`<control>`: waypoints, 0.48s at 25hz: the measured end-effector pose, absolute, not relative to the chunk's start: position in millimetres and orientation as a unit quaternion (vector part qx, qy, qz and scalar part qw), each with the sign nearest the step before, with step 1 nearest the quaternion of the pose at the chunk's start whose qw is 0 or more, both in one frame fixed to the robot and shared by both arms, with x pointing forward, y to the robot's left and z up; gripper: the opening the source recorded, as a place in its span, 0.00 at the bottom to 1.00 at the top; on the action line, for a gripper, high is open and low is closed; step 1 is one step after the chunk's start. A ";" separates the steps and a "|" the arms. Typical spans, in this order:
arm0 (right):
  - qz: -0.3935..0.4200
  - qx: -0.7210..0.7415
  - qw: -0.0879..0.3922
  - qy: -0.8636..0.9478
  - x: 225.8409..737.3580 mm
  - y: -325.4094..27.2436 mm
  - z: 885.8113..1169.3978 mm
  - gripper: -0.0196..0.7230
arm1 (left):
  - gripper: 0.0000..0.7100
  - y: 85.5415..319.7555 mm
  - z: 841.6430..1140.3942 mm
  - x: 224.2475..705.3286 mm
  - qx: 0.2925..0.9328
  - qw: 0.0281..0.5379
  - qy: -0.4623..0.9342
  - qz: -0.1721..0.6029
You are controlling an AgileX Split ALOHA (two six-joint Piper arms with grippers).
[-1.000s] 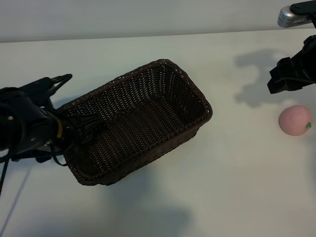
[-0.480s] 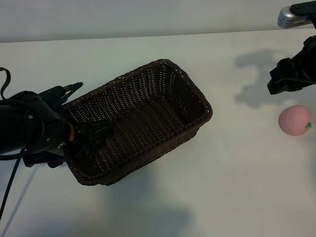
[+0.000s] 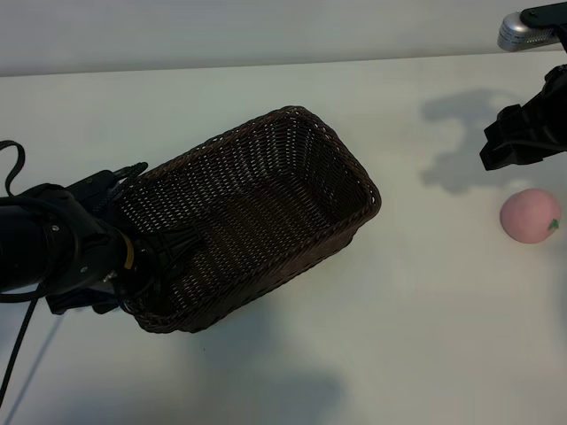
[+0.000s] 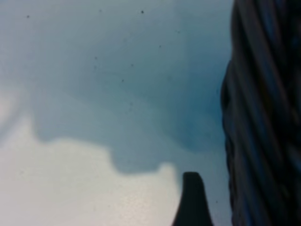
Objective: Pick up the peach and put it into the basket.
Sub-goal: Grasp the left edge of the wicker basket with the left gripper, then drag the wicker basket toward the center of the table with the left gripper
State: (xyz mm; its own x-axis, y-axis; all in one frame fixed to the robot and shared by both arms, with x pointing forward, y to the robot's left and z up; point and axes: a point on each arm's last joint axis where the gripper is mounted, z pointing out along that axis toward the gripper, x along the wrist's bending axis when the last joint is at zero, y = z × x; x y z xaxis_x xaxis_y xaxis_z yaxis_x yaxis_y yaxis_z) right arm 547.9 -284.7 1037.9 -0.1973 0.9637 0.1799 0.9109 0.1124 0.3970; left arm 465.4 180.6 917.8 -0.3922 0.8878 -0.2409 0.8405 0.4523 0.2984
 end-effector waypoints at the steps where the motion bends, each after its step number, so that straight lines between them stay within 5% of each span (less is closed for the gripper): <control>1: 0.215 0.631 0.061 0.743 547.9 -284.7 1037.9 0.83 | 0.72 180.3 917.9 465.7 0.518 0.187 0.832 0.063; 5: 0.215 0.631 0.061 0.743 547.9 -284.7 1037.9 0.83 | 0.59 179.7 918.5 467.3 0.517 0.197 0.831 0.061; 12: 0.215 0.631 0.061 0.743 547.8 -284.6 1037.9 0.83 | 0.58 178.5 919.1 468.3 0.521 0.205 0.826 0.059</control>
State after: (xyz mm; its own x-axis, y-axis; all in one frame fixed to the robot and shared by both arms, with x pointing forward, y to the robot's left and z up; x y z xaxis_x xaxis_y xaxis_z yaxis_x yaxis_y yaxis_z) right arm 547.8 -284.6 1037.9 -0.1967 0.9637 0.1806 0.9115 0.1119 0.3959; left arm 468.3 178.5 919.1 -0.3720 0.8858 -0.2773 0.8372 0.4492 0.3118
